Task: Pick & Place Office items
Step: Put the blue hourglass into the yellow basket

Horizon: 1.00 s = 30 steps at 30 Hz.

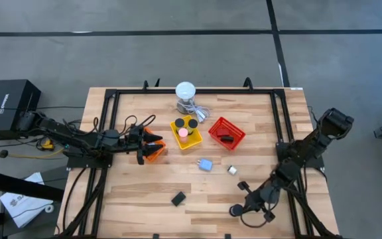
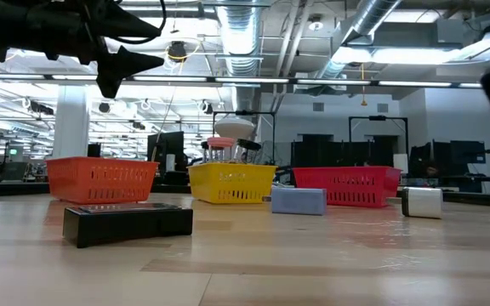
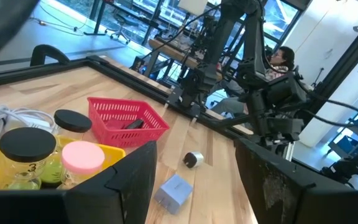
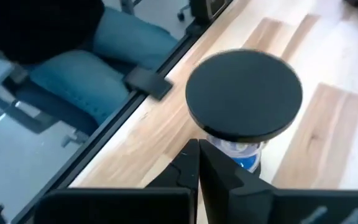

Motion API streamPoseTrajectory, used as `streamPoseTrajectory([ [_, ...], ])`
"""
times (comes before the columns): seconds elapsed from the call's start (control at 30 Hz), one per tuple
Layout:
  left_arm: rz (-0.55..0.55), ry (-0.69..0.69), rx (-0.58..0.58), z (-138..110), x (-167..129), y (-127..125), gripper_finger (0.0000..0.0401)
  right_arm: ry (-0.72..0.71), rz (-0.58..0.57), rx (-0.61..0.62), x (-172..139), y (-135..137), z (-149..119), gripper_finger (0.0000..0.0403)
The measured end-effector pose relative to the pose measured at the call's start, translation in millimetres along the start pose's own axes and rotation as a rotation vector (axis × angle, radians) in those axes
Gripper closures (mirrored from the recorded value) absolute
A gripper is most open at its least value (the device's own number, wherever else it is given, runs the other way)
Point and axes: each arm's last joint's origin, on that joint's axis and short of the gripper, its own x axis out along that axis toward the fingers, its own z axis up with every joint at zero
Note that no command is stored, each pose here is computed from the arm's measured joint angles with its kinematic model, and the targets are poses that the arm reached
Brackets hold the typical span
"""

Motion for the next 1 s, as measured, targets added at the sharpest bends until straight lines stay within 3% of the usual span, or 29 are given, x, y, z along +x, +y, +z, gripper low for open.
streamPoseTrajectory([
  [0.23, 0.001, 0.003, 0.009, -0.3, 0.0, 0.1, 0.0188, -0.040, -0.018, -0.025, 0.2, -8.9, 6.0, 0.0402],
  [0.47, 0.002, 0.005, 0.011, -0.5, 0.0, 0.2, 0.0188, -0.040, 0.001, 0.066, 0.2, -20.0, 8.8, 0.0402],
  [0.6, 0.000, 0.009, 0.013, -0.9, 0.0, 0.3, 0.0188, -0.054, 0.037, 0.085, 1.0, -12.6, 9.1, 0.0403],
  [0.73, -0.002, 0.012, 0.013, -1.1, 0.0, 0.3, 0.0188, -0.148, 0.043, 0.047, 12.8, -12.3, 12.1, 0.0403],
  [1.0, -0.041, 0.031, 0.012, -1.7, 0.0, -0.8, 0.0188, -0.107, -0.008, 0.062, 39.4, -27.5, -6.7, 0.0403],
])
